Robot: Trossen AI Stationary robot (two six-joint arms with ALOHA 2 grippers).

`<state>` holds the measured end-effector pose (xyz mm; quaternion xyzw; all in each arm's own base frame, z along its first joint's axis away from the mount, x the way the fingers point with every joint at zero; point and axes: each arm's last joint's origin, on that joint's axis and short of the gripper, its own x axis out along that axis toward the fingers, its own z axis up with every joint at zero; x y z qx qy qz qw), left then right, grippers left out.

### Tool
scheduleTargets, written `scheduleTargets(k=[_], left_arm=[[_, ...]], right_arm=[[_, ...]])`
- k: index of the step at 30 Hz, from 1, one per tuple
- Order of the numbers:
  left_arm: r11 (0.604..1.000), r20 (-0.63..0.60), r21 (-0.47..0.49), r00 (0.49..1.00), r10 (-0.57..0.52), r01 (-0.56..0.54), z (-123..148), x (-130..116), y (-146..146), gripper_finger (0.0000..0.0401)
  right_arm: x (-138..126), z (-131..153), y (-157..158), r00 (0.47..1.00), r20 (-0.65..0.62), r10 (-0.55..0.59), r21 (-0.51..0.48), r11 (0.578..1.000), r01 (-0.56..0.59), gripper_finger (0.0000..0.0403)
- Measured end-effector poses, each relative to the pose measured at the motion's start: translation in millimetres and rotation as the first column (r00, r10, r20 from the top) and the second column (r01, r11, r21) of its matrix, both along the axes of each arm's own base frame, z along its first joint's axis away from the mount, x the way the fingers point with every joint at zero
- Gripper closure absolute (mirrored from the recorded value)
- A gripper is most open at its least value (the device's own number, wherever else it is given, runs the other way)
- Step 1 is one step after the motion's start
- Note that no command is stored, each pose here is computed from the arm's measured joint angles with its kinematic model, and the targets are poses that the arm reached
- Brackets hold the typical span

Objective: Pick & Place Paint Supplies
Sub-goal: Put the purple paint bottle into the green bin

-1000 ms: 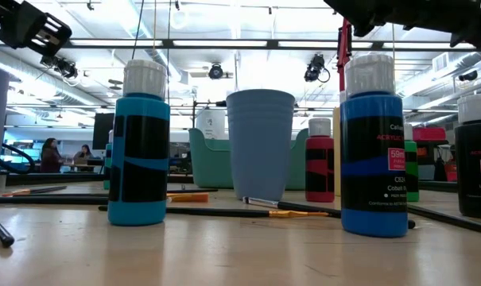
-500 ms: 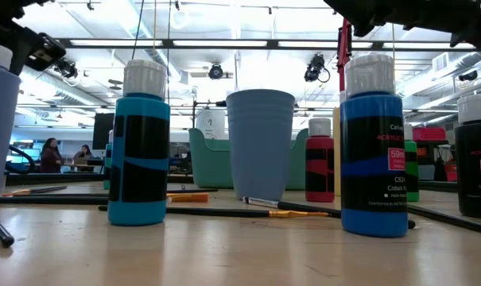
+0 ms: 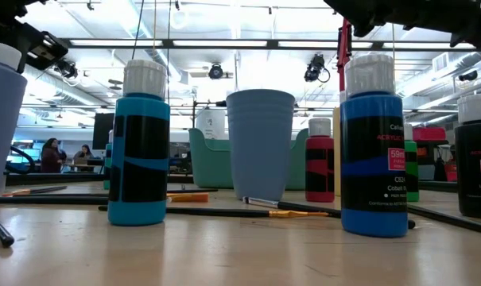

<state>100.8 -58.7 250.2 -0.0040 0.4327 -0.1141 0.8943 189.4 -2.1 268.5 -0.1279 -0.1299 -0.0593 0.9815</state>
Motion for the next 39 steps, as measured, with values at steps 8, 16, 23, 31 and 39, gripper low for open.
scheduleTargets(k=[8, 16, 23, 31, 39], left_arm=[[0.994, 0.227, 0.102, 0.974, 0.004, -0.028, 27, 9, 1, 0.0271], [0.898, 0.523, 0.403, 0.850, -0.067, -0.176, 64, 39, 6, 0.0272], [0.762, 0.579, 0.574, 0.807, -0.120, -0.299, 76, 96, 26, 0.0263], [0.749, 0.483, 0.554, 0.873, 0.065, -0.363, 54, 173, 96, 0.0272], [0.830, 0.445, 0.388, 0.870, 0.213, -0.402, 33, 222, 167, 0.0265]], right_arm=[[-3, 8, 0, 0.996, 0.086, -0.011, -0.025, 1.000, 0.013, 0.0190], [-3, 9, 0, 0.995, 0.100, -0.013, -0.023, 1.000, 0.015, 0.0190], [-3, 9, 0, 0.995, 0.096, -0.013, -0.025, 1.000, 0.016, 0.0190], [-3, 9, 0, 0.995, 0.094, -0.031, -0.085, 0.996, 0.039, 0.0190], [-3, 9, 0, 0.995, 0.093, -0.036, -0.102, 0.994, 0.045, 0.0190]])
